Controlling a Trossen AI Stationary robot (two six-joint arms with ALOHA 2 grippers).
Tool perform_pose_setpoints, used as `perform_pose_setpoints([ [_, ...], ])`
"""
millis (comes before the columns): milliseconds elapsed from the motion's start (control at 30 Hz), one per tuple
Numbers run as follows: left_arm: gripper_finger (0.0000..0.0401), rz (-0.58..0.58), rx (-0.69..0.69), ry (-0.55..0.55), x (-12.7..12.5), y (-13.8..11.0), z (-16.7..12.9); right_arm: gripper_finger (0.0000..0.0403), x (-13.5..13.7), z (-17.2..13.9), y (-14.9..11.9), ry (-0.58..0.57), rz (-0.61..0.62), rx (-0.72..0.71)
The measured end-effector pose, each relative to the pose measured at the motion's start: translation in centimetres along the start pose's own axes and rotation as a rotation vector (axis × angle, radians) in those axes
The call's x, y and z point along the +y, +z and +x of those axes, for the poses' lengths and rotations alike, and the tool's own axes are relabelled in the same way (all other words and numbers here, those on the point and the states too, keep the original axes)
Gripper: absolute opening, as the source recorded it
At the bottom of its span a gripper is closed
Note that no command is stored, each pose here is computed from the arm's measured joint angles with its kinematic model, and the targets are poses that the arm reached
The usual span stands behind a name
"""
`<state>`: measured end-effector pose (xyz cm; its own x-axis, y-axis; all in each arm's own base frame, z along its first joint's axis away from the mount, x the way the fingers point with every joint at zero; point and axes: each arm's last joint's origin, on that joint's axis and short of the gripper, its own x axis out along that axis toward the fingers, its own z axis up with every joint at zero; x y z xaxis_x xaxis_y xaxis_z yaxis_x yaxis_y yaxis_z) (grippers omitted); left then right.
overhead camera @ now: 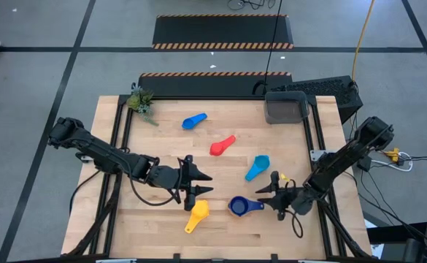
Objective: Nest measuring cups in basket
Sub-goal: Stack the yellow measuring cup on top of the dark blue measuring cup
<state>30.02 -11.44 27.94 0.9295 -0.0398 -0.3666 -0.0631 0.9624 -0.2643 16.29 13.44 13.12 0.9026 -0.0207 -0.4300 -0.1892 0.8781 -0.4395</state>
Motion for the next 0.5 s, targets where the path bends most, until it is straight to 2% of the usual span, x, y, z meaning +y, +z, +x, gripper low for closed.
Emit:
perform_pose_setpoints([
  [200, 0.0175, 0.079, 0.010, -0.049, -1.5, -0.7, -0.6, 0.0134, -0.6, -0.8, 2.0, -0.053, 0.025, -0.068],
  [367, 0.0175, 0.216, -0.004, -0.054, -3.5, -1.8, -1.1, 0.0134, -1.1, -1.8, 3.1, -0.044, 0.069, -0.130],
  [500, 0.0175, 0.240, -0.025, -0.069, -4.5, -2.1, -1.6, 0.0134, -1.3, -2.5, 3.6, -0.035, 0.105, -0.166],
])
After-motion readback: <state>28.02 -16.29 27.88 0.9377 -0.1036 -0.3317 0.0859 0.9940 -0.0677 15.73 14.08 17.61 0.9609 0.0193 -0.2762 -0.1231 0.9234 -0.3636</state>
